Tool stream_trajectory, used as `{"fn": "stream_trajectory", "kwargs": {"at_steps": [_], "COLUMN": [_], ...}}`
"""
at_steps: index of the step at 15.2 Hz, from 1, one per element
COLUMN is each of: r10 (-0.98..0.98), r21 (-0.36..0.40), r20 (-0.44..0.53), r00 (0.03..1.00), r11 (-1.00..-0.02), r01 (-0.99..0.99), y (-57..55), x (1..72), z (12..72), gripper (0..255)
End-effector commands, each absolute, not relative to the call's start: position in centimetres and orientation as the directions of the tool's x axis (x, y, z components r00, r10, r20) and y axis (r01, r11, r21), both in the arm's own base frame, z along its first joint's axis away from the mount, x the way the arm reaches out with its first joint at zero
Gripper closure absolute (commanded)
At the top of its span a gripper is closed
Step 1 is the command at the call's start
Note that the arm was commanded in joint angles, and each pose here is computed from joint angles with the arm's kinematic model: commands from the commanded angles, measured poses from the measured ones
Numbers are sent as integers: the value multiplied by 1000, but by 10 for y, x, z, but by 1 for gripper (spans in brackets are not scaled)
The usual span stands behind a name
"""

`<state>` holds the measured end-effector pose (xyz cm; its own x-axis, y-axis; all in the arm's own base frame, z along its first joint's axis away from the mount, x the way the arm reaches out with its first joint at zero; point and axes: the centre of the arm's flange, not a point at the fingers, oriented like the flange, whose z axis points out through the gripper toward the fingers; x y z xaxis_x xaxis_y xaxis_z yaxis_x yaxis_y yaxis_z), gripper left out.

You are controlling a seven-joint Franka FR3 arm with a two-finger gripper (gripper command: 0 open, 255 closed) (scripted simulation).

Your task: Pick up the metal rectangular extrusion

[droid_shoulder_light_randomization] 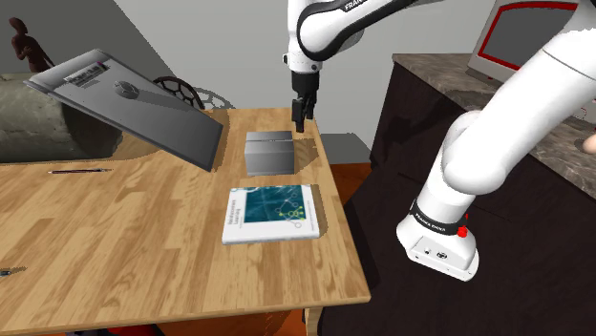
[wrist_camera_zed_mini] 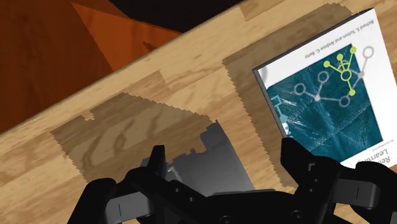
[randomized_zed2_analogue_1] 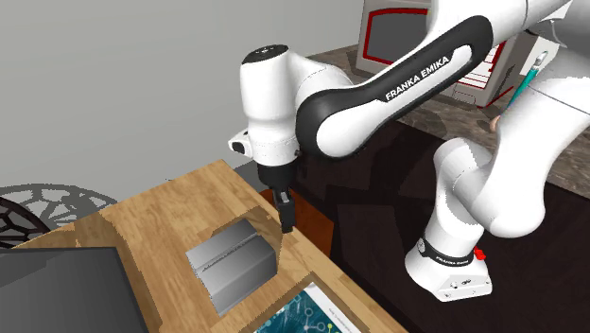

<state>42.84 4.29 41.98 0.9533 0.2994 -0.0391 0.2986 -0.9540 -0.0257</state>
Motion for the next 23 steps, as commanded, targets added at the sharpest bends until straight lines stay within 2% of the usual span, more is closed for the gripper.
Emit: {"fn": "stream_trajectory", "kwargs": {"at_steps": [1,12,13,23], "r10": [317,331,331,331], "r21": [-32,-37,-37,-37], "r20": [-31,-25,-25,-25], "r00": [948,943,943,943], "r11": [-948,-943,-943,-943], "r01": [316,330,330,330], "y": [52,59,59,59], "x": [442,454,454,454], "z": [397,340,340,346], "gripper": [0,0,255,255]}}
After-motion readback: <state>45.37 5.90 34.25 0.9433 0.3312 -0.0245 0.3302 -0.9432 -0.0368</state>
